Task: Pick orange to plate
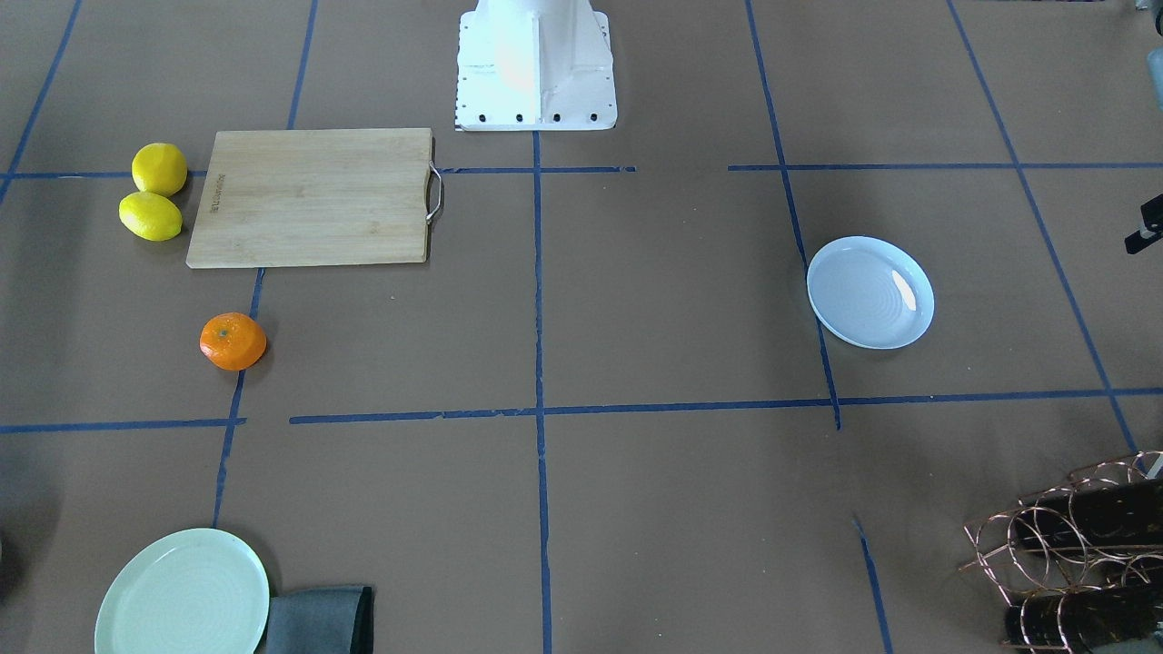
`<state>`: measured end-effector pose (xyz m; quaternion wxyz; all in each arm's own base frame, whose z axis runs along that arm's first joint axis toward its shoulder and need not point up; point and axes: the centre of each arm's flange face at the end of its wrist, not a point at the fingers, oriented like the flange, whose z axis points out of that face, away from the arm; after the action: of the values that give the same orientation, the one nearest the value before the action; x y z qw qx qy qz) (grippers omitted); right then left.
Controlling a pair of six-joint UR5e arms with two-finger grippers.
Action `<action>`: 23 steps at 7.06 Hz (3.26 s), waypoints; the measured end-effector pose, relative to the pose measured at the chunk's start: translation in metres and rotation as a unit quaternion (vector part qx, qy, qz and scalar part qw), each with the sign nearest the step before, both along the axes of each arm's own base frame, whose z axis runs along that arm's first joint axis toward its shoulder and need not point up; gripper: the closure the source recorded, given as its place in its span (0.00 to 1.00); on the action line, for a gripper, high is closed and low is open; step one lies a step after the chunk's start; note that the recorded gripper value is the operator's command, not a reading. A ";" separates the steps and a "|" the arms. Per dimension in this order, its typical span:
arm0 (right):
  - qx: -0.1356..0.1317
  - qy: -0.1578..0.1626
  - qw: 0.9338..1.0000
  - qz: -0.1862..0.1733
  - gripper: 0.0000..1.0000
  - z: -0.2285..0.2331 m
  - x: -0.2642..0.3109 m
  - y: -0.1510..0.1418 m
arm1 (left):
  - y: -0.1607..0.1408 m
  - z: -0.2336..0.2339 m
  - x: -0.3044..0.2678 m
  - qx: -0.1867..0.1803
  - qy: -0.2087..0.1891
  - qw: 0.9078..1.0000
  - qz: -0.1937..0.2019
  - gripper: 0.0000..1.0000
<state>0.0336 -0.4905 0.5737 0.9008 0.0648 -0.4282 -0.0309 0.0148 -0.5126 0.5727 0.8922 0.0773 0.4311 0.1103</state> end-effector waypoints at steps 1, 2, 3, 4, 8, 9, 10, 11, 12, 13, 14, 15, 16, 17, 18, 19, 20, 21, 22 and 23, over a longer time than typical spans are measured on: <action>0.000 -0.002 1.000 -0.005 0.00 -0.001 -0.007 -0.002 | 0.000 -0.004 0.019 -0.012 0.006 1.000 -0.012 0.00; -0.002 -0.003 1.000 -0.004 0.00 -0.004 -0.011 -0.005 | 0.002 -0.006 0.044 -0.022 0.004 0.999 -0.029 0.00; -0.004 -0.005 1.000 -0.002 0.00 -0.009 -0.016 -0.008 | 0.006 -0.005 0.069 -0.032 -0.004 0.998 -0.052 0.00; -0.004 -0.007 1.000 -0.002 0.00 -0.013 -0.022 -0.011 | 0.010 -0.006 0.092 -0.045 -0.002 0.996 -0.074 0.00; -0.013 -0.010 1.000 0.003 0.00 -0.024 -0.038 -0.019 | 0.039 0.009 0.173 -0.073 0.024 0.989 -0.124 0.00; -0.015 -0.011 1.000 0.004 0.00 -0.025 -0.039 -0.019 | 0.053 0.009 0.196 -0.085 0.032 0.987 -0.134 0.00; -0.016 -0.010 1.000 0.004 0.00 -0.025 -0.040 -0.020 | 0.063 0.010 0.213 -0.093 0.035 0.986 -0.136 0.00; -0.016 -0.010 1.000 0.004 0.00 -0.025 -0.040 -0.020 | 0.070 0.012 0.224 -0.096 0.033 0.986 -0.135 0.00; -0.016 -0.010 1.000 0.003 0.00 -0.026 -0.041 -0.020 | 0.074 0.015 0.231 -0.099 0.030 0.986 -0.132 0.00; -0.016 -0.011 1.000 0.003 0.00 -0.026 -0.041 -0.020 | 0.077 0.019 0.237 -0.100 0.025 0.986 -0.129 0.00; -0.016 -0.011 1.000 0.003 0.00 -0.027 -0.042 -0.020 | 0.080 0.023 0.242 -0.099 0.019 0.987 -0.129 0.04; -0.015 -0.011 1.000 0.004 0.00 -0.028 -0.042 -0.020 | 0.081 0.025 0.246 -0.097 0.014 0.987 -0.128 0.14; -0.013 -0.012 1.000 0.005 0.00 -0.031 -0.042 -0.019 | 0.083 0.026 0.249 -0.097 0.012 0.987 -0.127 0.33; -0.012 -0.013 1.000 0.005 0.00 -0.034 -0.042 -0.019 | 0.085 0.028 0.249 -0.097 0.009 0.987 -0.126 0.46; -0.011 -0.013 1.000 0.006 0.00 -0.036 -0.042 -0.019 | 0.087 0.031 0.248 -0.099 0.007 0.987 -0.126 0.61; -0.010 -0.013 1.000 0.006 0.00 -0.037 -0.042 -0.019 | 0.088 0.033 0.247 -0.100 0.005 0.987 -0.126 0.78; -0.010 -0.013 1.000 0.006 0.00 -0.038 -0.042 -0.019 | 0.088 0.033 0.247 -0.100 0.006 0.987 -0.125 0.99; -0.010 -0.013 1.000 0.006 0.00 -0.038 -0.042 -0.019 | 0.089 0.031 0.248 -0.098 0.007 0.987 -0.124 1.00; -0.009 -0.013 1.000 0.006 0.00 -0.038 -0.042 -0.019 | 0.089 0.028 0.248 -0.096 0.010 0.988 -0.123 1.00; -0.009 -0.013 1.000 0.006 0.00 -0.039 -0.042 -0.019 | 0.090 0.026 0.246 -0.094 0.011 0.988 -0.124 1.00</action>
<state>-0.0086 -0.5090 0.5351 0.8958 0.0598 -0.4400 -0.0206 0.2612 -0.4224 0.5984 0.8975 0.0466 0.4365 -0.0430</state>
